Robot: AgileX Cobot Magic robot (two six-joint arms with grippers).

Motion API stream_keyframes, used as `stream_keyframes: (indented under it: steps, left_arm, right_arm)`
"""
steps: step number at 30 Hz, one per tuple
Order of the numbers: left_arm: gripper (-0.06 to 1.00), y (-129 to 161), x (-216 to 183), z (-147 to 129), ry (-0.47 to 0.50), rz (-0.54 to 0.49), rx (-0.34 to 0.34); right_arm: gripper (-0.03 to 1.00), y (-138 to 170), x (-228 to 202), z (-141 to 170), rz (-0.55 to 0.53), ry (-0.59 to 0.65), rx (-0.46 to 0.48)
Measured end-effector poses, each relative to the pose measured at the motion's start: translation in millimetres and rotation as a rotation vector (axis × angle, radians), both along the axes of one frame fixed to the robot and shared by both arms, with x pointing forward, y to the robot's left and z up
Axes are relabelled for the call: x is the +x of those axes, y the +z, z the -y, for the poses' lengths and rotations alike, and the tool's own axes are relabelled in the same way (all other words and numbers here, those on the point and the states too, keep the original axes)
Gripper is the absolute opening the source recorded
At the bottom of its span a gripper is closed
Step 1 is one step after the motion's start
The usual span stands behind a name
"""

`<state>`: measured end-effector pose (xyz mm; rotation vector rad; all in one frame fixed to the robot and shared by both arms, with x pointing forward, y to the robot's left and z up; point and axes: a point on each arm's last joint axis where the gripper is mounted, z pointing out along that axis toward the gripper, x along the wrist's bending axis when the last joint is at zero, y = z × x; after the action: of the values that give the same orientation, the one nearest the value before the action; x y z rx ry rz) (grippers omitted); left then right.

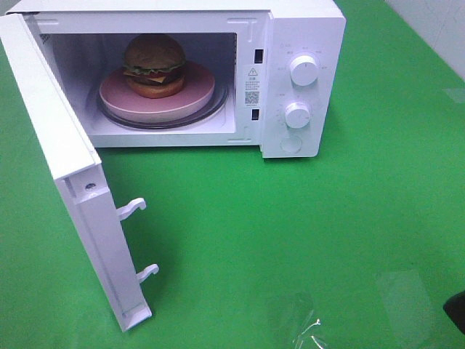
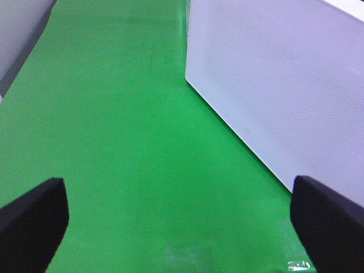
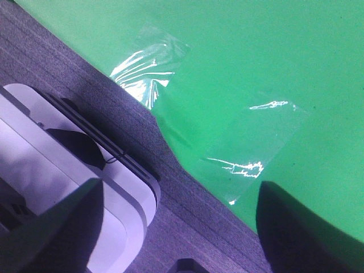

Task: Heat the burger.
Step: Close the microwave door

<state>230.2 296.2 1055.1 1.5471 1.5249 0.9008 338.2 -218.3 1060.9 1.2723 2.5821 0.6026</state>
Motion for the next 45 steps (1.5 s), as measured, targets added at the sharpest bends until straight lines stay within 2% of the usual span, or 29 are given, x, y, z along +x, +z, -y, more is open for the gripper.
stream_keyframes:
  steps: [6,7,8,9,10,11,12,13,15,18,19,20,21,22,23,24,25,26,27,28,29,31,35,45]
  left_arm:
    - [0.98,0.0,0.0,0.0,0.000,0.000,0.000]
    - [0.98,0.0,0.0,0.0,0.000,0.000,0.000]
    - [0.98,0.0,0.0,0.0,0.000,0.000,0.000]
    - [0.98,0.0,0.0,0.0,0.000,0.000,0.000]
    - [0.98,0.0,0.0,0.0,0.000,0.000,0.000]
    - [0.98,0.0,0.0,0.0,0.000,0.000,0.000]
    - [0.98,0.0,0.0,0.0,0.000,0.000,0.000]
    - [0.98,0.0,0.0,0.0,0.000,0.000,0.000]
    - [0.98,0.0,0.0,0.0,0.000,0.000,0.000]
    - [0.98,0.0,0.0,0.0,0.000,0.000,0.000]
    - [0.98,0.0,0.0,0.0,0.000,0.000,0.000]
    - [0.98,0.0,0.0,0.0,0.000,0.000,0.000]
    - [0.98,0.0,0.0,0.0,0.000,0.000,0.000]
    - [0.98,0.0,0.0,0.0,0.000,0.000,0.000]
    - [0.98,0.0,0.0,0.0,0.000,0.000,0.000]
    - [0.98,0.0,0.0,0.0,0.000,0.000,0.000]
    - [0.98,0.0,0.0,0.0,0.000,0.000,0.000]
    - [0.98,0.0,0.0,0.0,0.000,0.000,0.000]
    - [0.98,0.0,0.0,0.0,0.000,0.000,0.000]
    - [0.98,0.0,0.0,0.0,0.000,0.000,0.000]
    - [0.98,0.0,0.0,0.0,0.000,0.000,0.000]
    - [0.98,0.0,0.0,0.0,0.000,0.000,0.000]
    - [0.98,0.0,0.0,0.0,0.000,0.000,0.000]
    - [0.98,0.0,0.0,0.0,0.000,0.000,0.000]
  right_arm:
    - [0.72,-13.2,-17.4,16.6,-0.007,-0.047,0.025]
    - [0.72,-20.7,-21.5,25.7,-0.016,-0.097,0.018]
    - [0.72,-20.7,-21.5,25.7,-0.016,-0.097,0.018]
    - [0.72,-23.0,-25.0,34.9,-0.005,-0.162,0.028]
    - [0.72,-23.0,-25.0,34.9,-0.005,-0.162,0.028]
    - [0.72,-19.3,-28.5,43.3,0.035,-0.235,0.063]
    - [0.72,-19.3,-28.5,43.3,0.035,-0.235,0.063]
    - [0.72,-15.9,-33.3,50.8,0.078,-0.301,0.092]
    - [0.72,-14.5,-35.9,53.6,0.098,-0.324,0.104]
    - [0.72,-6.9,-52.1,65.7,0.217,-0.426,0.162]
    - [0.72,-6.9,-52.1,65.7,0.217,-0.426,0.162]
    - [0.71,-4.1,-60.6,70.3,0.278,-0.476,0.184]
    - [0.71,-4.1,-60.6,70.3,0.278,-0.476,0.184]
    - [0.71,-1.3,-69.2,74.0,0.347,-0.519,0.204]
    - [0.71,-1.3,-69.2,74.0,0.347,-0.519,0.204]
    - [0.71,1.7,-76.9,76.9,0.432,-0.558,0.225]
    - [0.71,1.7,-76.9,76.9,0.432,-0.558,0.225]
    - [0.71,2.3,-84.0,78.8,0.506,-0.588,0.242]
    - [0.71,2.3,-84.0,78.8,0.506,-0.588,0.242]
    - [0.71,0.5,-88.1,78.9,0.566,-0.613,0.265]
    - [0.71,0.5,-88.1,78.9,0.566,-0.613,0.265]
    - [0.71,-2.7,-94.4,79.0,0.636,-0.651,0.285]
    - [0.71,-2.3,-99.9,79.1,0.681,-0.669,0.292]
    - [0.71,-2.3,-100.6,79.0,0.690,-0.691,0.287]
